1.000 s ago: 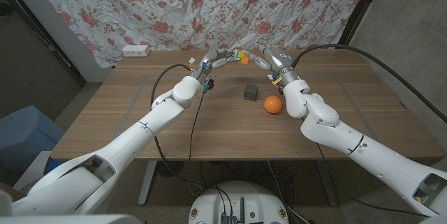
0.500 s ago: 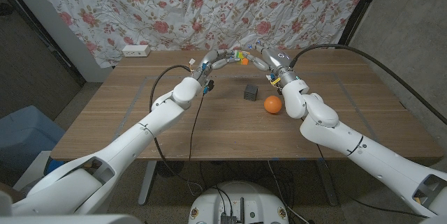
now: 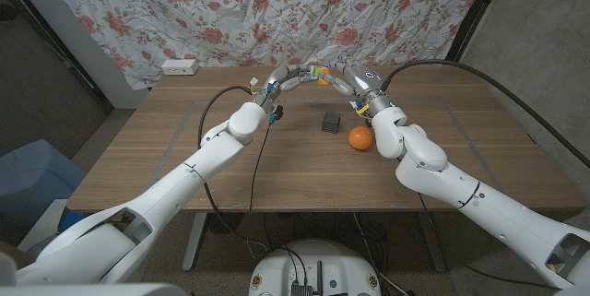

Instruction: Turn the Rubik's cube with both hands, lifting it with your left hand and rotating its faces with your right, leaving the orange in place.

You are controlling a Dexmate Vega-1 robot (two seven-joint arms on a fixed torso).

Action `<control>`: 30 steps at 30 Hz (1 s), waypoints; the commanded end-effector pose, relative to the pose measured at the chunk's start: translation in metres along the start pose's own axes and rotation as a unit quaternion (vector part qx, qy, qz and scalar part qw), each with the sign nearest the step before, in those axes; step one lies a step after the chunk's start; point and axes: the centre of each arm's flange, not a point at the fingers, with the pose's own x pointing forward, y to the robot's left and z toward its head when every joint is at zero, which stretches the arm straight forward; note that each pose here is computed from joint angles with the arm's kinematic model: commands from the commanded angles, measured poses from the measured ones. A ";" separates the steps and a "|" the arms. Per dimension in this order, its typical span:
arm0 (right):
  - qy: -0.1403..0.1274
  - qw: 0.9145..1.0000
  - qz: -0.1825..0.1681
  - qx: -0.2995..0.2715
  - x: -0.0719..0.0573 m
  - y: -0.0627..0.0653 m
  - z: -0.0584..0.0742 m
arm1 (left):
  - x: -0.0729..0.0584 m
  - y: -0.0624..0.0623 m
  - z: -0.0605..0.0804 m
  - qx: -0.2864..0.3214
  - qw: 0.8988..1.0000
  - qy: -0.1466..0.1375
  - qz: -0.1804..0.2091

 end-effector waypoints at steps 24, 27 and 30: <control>-0.006 1.000 0.004 0.004 -0.004 -0.001 0.004 | -0.003 0.001 0.001 -0.001 1.000 -0.009 0.010; -0.007 1.000 0.003 0.004 -0.005 -0.001 0.004 | -0.004 0.001 0.001 -0.001 1.000 -0.009 0.010; -0.008 1.000 0.000 0.006 -0.006 -0.001 0.005 | -0.004 0.000 0.001 -0.001 1.000 -0.007 0.012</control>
